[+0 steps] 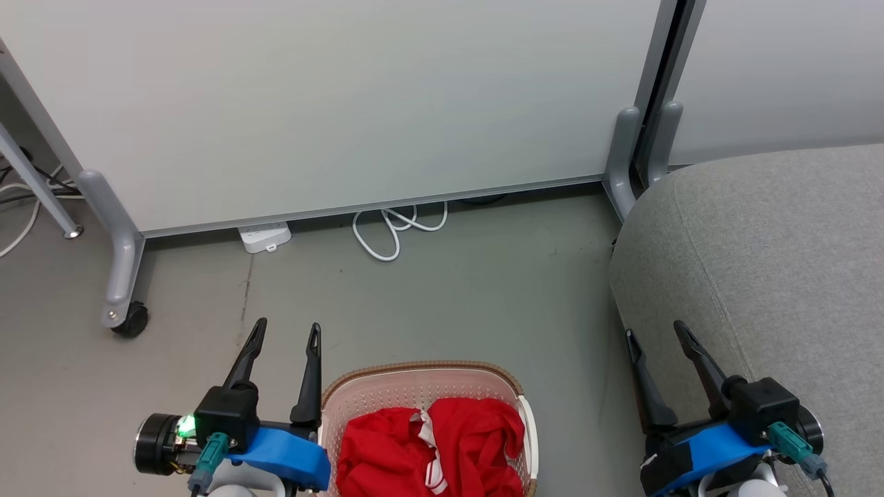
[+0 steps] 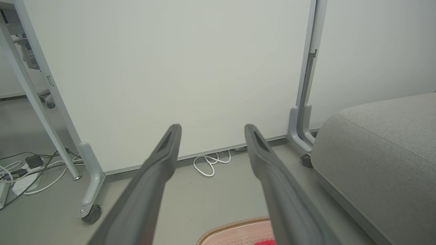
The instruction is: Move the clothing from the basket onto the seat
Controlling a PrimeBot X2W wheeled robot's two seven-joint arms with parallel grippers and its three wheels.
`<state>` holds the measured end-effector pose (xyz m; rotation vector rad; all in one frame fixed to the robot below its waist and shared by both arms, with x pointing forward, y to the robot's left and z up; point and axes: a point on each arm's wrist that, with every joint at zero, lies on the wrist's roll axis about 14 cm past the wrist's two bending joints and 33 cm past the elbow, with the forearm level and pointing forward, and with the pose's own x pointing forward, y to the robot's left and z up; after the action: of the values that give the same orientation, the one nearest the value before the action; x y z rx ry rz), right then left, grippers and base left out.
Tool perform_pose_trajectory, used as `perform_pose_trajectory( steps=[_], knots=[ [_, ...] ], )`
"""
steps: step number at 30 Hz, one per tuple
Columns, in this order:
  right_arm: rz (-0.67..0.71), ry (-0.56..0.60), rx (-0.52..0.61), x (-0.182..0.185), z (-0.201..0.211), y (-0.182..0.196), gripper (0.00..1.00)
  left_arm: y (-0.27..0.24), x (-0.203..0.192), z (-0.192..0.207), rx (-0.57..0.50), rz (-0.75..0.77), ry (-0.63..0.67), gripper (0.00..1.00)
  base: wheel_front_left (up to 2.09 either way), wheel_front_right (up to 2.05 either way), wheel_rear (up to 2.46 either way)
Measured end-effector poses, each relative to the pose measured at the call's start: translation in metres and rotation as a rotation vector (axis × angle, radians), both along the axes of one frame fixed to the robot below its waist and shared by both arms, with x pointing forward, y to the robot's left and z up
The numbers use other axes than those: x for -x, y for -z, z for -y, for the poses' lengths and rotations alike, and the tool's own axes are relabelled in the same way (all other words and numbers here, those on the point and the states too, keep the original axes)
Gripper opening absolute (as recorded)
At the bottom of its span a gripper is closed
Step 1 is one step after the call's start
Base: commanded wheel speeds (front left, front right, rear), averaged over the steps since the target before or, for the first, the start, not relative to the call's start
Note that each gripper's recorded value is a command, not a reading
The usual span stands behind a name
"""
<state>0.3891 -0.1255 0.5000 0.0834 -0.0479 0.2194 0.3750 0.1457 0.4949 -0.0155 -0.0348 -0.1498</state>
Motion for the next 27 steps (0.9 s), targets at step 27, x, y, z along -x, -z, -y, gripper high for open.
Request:
perform_pose_trajectory(
  steps=[27],
  knots=[
    [-0.031,0.047,0.015,-0.024,0.018,0.014,1.00,0.071,-0.052,0.060,-0.281,-0.192,0.351,1.00,0.00,0.00,0.00]
  ],
)
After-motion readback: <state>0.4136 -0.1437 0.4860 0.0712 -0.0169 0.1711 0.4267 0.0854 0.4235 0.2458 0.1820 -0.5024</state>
